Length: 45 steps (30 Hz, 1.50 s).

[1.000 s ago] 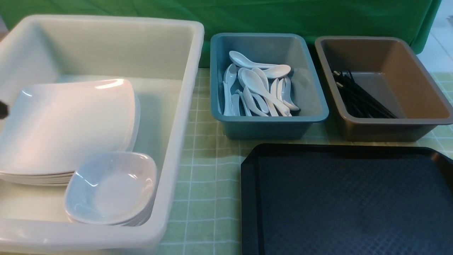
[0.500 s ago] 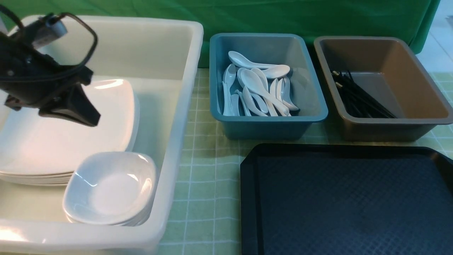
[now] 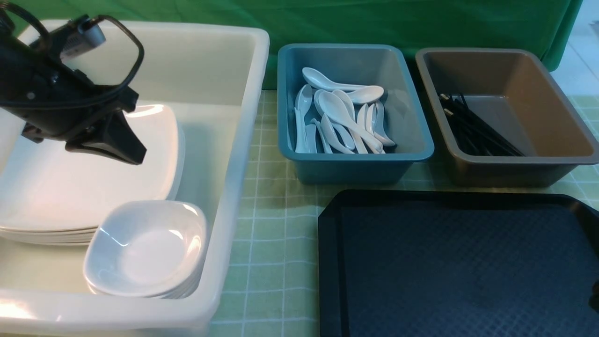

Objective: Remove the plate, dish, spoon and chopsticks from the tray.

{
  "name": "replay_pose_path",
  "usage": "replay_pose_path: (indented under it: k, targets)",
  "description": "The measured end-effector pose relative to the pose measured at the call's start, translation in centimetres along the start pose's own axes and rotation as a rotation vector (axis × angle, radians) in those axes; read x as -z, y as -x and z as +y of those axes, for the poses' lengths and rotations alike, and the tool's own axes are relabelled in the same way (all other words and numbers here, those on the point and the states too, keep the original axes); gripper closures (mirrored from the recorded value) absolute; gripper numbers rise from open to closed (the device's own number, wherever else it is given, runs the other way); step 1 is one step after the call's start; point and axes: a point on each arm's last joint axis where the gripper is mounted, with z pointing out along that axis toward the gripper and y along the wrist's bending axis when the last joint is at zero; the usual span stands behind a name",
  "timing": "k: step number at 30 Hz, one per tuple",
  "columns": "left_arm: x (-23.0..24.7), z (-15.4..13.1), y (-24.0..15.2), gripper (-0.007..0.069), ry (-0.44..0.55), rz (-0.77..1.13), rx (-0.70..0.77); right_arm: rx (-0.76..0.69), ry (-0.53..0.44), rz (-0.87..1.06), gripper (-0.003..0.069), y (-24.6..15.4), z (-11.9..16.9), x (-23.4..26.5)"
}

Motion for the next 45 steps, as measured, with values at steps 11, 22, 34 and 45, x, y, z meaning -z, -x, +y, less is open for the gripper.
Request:
replay_pose_path:
  k: [11, 22, 34, 45]
  targets:
    - [0.0, -0.1, -0.1, 0.0638, -0.003, 0.008, -0.001, -0.003, 0.109, 0.119, 0.0665, -1.2, 0.8, 0.1]
    - [0.0, -0.1, -0.2, 0.0638, -0.009, 0.026, 0.000, -0.016, 0.190, 0.133, 0.0643, -1.4, 1.4, 0.2]
    - [0.8, -1.0, -0.4, 0.0638, -0.054, 0.011, 0.170, -0.017, 0.191, 0.133, 0.0607, -1.4, 1.4, 0.2]
    - [2.8, -2.2, -0.9, 0.0638, -0.063, -0.044, 0.187, -0.018, 0.191, 0.132, 0.0574, -1.5, 1.4, 0.3]
